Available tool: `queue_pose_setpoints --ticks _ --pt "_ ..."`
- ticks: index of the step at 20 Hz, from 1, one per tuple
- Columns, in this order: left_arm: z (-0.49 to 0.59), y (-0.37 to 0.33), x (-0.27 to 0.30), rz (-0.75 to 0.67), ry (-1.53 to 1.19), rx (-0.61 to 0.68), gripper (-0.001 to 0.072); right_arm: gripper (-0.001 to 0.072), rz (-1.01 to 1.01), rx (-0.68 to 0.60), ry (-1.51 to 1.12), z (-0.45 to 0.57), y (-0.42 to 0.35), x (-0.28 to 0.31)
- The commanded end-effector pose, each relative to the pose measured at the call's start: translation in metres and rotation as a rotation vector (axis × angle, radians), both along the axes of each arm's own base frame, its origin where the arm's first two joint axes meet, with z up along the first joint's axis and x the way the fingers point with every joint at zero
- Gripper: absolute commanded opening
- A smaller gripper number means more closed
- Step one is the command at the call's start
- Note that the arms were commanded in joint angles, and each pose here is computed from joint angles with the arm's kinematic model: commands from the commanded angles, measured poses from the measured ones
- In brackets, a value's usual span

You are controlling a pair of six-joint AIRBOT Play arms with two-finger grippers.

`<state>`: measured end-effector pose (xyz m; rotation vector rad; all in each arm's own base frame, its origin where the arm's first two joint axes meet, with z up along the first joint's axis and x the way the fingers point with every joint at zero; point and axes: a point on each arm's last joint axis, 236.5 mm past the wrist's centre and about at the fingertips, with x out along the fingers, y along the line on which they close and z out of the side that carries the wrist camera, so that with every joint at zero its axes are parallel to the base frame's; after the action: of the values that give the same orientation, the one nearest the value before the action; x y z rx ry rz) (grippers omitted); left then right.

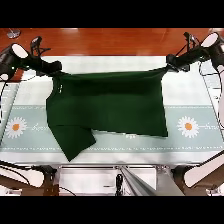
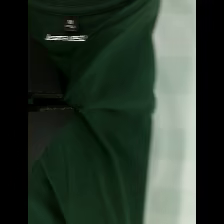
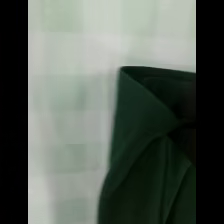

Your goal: Fold the shirts.

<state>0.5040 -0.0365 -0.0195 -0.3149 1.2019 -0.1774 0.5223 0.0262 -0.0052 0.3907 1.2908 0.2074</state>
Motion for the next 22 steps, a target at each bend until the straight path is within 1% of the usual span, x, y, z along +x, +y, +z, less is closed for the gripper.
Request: queue_pose_setpoints --ticks 1,3,6,7,8,9,10,11,13,15,17,18,20,22 --pt "-0.022 0.001 -0.052 -0.113 0.221 -0.015 0.0023 0.0028 0.152 -0.043 0.225 -0.018 -0.007 -0.061" --pt "-0.042 0.002 -0.077 -0.144 0.344 -0.015 0.0023 0.0029 0.154 -0.052 0.302 -0.04 -0.009 -0.079" --pt "-0.061 -0.002 -0.097 -0.164 0.445 -0.035 0.0023 0.0029 0.11 -0.031 0.356 -0.07 -0.005 -0.093" --pt "-0.063 -0.002 -0.098 -0.163 0.457 -0.038 0.0025 0.0063 0.104 -0.022 0.357 -0.076 -0.002 -0.094" --pt "-0.062 -0.003 -0.101 -0.164 0.471 -0.041 0.0131 0.029 0.103 -0.008 0.359 -0.077 0.002 -0.094" --pt "-0.06 -0.003 -0.106 -0.172 0.489 -0.045 0.0524 0.0653 0.117 0.01 0.369 -0.075 0.006 -0.098" --pt "-0.056 0.002 -0.115 -0.188 0.523 -0.032 0.0707 0.0634 0.162 0.03 0.38 -0.069 0.011 -0.104" --pt "-0.052 0.011 -0.124 -0.195 0.559 -0.004 0.0706 0.0633 0.173 0.02 0.407 -0.064 0.005 -0.113" --pt "-0.037 0.025 -0.132 -0.138 0.569 0.007 0.0707 0.0632 0.185 0.008 0.425 -0.045 -0.011 -0.127" --pt "-0.024 0.034 -0.147 -0.106 0.546 0.004 0.0707 0.0632 0.128 -0.001 0.344 -0.024 -0.023 -0.128" --pt "-0.024 0.043 -0.186 -0.084 0.58 0.0 0.0707 0.0632 0.065 0.003 0.217 -0.013 -0.022 -0.134" --pt "-0.032 0.049 -0.216 -0.08 0.631 0.003 0.0706 0.0632 0.034 0.016 0.162 -0.013 -0.015 -0.143" --pt "-0.052 0.057 -0.267 -0.006 0.716 -0.033 0.0705 0.0632 -0.007 0.084 0.074 -0.017 0.011 -0.168" --pt "-0.062 0.053 -0.274 0.123 0.634 -0.14 0.0705 0.0632 -0.04 0.173 0.018 -0.02 0.038 -0.193"
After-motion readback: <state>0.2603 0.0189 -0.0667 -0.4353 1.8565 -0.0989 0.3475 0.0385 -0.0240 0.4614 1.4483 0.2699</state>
